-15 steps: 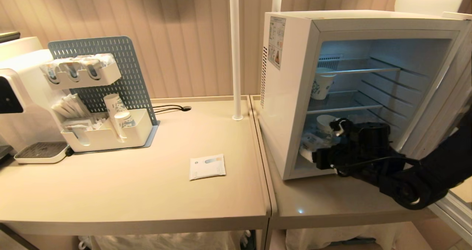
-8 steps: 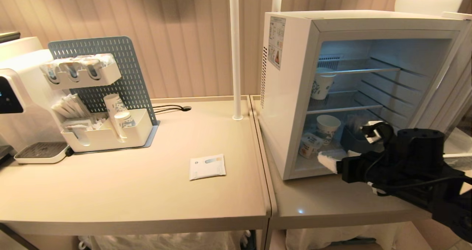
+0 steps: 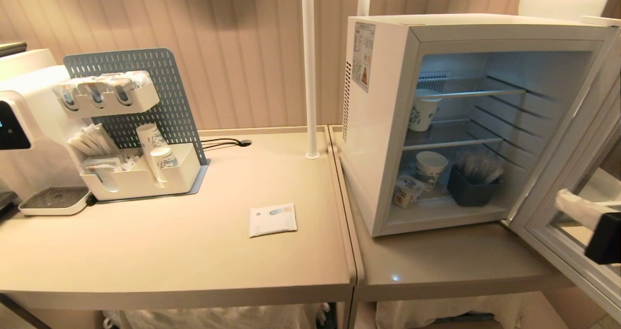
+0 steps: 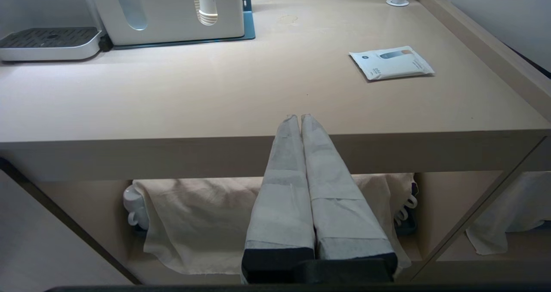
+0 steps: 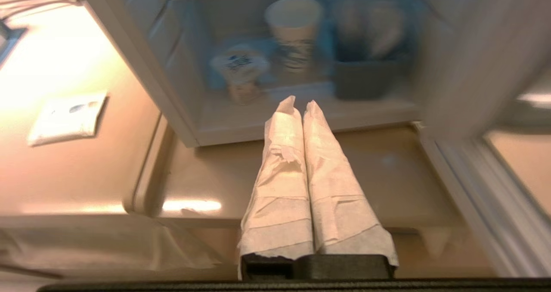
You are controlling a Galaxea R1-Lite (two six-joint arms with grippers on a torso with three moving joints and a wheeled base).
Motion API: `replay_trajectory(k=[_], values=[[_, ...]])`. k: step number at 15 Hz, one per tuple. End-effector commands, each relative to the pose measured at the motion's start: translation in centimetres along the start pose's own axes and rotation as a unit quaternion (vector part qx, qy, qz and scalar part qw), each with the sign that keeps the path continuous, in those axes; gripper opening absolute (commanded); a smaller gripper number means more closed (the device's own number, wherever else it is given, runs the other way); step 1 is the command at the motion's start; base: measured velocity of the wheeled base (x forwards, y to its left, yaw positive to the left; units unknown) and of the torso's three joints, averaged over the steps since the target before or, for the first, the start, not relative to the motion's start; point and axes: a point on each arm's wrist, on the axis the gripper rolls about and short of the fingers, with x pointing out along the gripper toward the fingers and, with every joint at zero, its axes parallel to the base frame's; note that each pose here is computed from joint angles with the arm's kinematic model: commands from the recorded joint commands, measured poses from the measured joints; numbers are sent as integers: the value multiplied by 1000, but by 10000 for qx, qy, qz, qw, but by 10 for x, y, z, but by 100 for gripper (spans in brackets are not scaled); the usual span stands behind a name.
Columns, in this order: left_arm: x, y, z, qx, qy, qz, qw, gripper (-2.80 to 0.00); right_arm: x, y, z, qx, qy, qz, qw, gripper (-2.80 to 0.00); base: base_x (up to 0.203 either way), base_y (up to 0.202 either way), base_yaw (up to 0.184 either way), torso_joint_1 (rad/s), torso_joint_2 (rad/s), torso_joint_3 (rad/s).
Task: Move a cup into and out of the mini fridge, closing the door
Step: Close the freezer door
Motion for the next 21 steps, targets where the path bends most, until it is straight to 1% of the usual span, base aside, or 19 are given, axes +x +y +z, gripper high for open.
replay_trajectory(k=[1, 2, 3, 5, 6, 7, 9, 11, 12, 13, 14, 15, 16, 17, 18, 19, 20, 21], values=[[0, 0, 0, -2, 14, 3, 10000, -280, -69, -19, -1, 102, 181, -639, 9977, -280, 0, 0, 0, 0, 0, 0], [0, 0, 0, -2, 14, 3, 10000, -280, -89, -25, 0, 271, 230, -1082, 9935, -280, 0, 0, 0, 0, 0, 0], [0, 0, 0, -2, 14, 3, 10000, -280, -101, -30, -3, 446, 230, -1541, 9868, -280, 0, 0, 0, 0, 0, 0], [0, 0, 0, -2, 14, 3, 10000, -280, -119, -35, -9, 717, -7, -2094, 9752, -280, 0, 0, 0, 0, 0, 0], [0, 0, 0, -2, 14, 3, 10000, -280, -128, -36, -13, 762, -157, -2263, 9710, -280, 0, 0, 0, 0, 0, 0], [0, 0, 0, -2, 13, 3, 10000, -280, -138, -37, -19, 764, -309, -2326, 9691, -280, 0, 0, 0, 0, 0, 0], [0, 0, 0, 6, 8, 3, 10000, -280, -155, -38, -38, 749, -534, -2505, 9637, -280, 0, 0, 0, 0, 0, 0], [0, 0, 0, 6, 14, 3, 10000, -280, -158, -37, -68, 641, -490, -2817, 9561, -280, 0, 0, 0, 0, 0, 0], [0, 0, 0, 6, 9, 3, 10000, -280, -159, -37, -79, 633, -581, -2784, 9566, -280, 0, 0, 0, 0, 0, 0], [0, 0, 0, 6, 6, 3, 10000, -280, -161, -36, -89, 660, -874, -2478, 9626, -280, 0, 0, 0, 0, 0, 0], [0, 0, 0, 6, 14, 3, 10000, -280, -159, -35, -100, 608, -1265, -1946, 9708, -280, 0, 0, 0, 0, 0, 0], [0, 0, 0, -2, 14, 3, 10000, -280, -148, -35, -111, 461, -1708, -1587, 9713, -280, 0, 0, 0, 0, 0, 0], [0, 0, 0, -2, 12, 3, 10000, -280, -136, -35, -120, 231, -1921, -1377, 9714, -280, 0, 0, 0, 0, 0, 0], [0, 0, 0, -2, 14, 3, 10000, -280, -125, -35, -132, -120, -1915, -1176, 9744, -280, 0, 0, 0, 0, 0, 0], [0, 0, 0, 6, 6, 3, 10000, -280, -119, -35, -142, -354, -1760, -984, 9788, -280, 0, 0, 0, 0, 0, 0], [0, 0, 0, 6, 13, 3, 10000, -280, -117, -33, -145, -508, -1628, -620, 9834, -280, 0, 0, 0, 0, 0, 0], [0, 0, 0, 6, 6, 3, 10000, -280, -115, -32, -152, -547, -1250, -343, 9901, -280, 0, 0, 0, 0, 0, 0], [0, 0, 0, 6, 10, 3, 10000, -280, -115, -32, -157, -543, -851, -218, 9947, -280, 0, 0, 0, 0, 0, 0]])
